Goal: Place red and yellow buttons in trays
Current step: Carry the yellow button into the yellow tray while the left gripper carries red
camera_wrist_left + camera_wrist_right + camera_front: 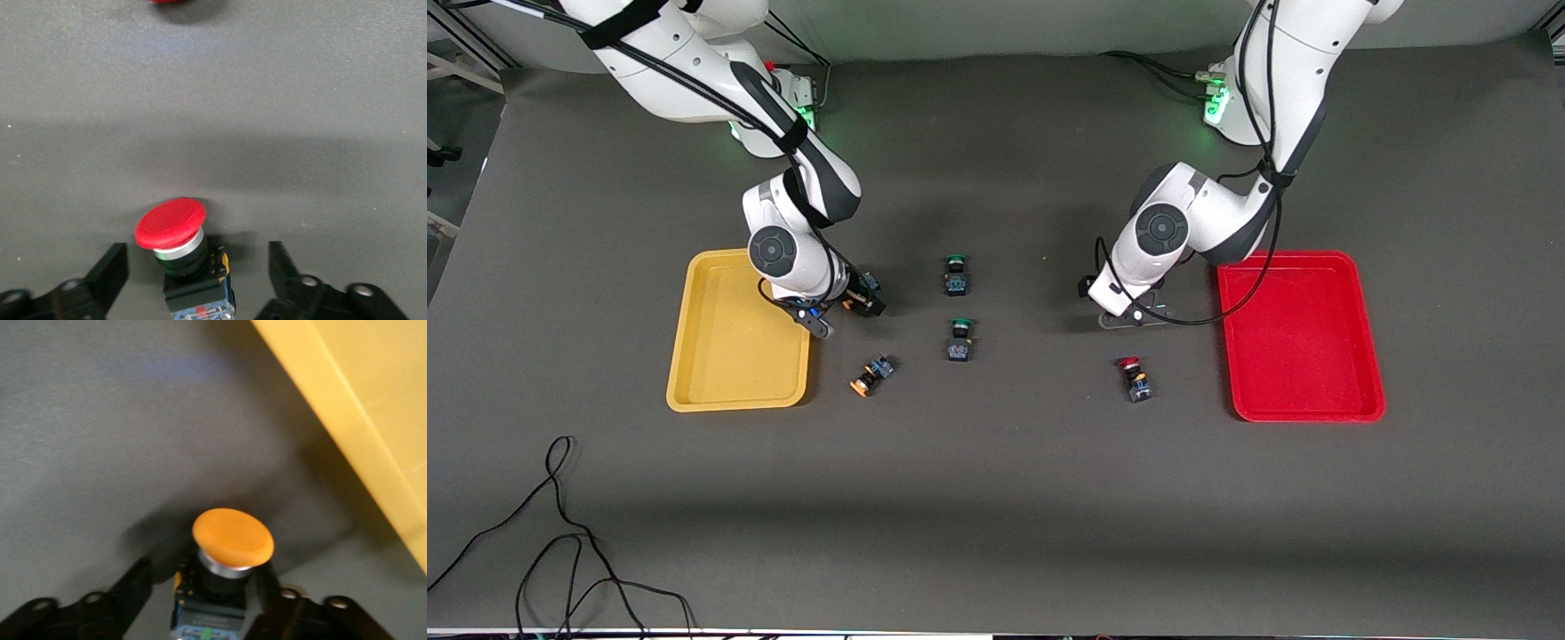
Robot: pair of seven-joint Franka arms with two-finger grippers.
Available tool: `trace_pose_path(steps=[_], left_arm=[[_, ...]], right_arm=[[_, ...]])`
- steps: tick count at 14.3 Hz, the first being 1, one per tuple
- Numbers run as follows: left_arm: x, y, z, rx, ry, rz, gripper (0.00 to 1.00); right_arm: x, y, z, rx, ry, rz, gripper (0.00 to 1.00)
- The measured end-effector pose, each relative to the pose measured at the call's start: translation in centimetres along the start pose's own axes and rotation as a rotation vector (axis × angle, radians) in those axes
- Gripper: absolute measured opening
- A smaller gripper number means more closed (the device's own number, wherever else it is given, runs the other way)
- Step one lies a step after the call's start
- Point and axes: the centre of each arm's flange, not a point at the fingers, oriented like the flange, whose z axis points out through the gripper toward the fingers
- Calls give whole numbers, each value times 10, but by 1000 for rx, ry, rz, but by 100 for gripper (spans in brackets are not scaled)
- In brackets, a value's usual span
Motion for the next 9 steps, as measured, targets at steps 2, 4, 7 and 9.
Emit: trace_pose_path(steps=[2,4,7,9], left_arm=[[0,0,0,0,0,-19,64],[1,0,-1,-2,2,-32,42],[10,-4,-19,1,8,-53,40],[26,-12,-64,43,-23,-86,40]], right_arm=[[-8,-8,-8,13,6,-19,44],[-19,-15,-26,15,12,-38,40],[-25,-16,-96,6,42,-57,40],[-17,2,-149,17,77,-78,40]])
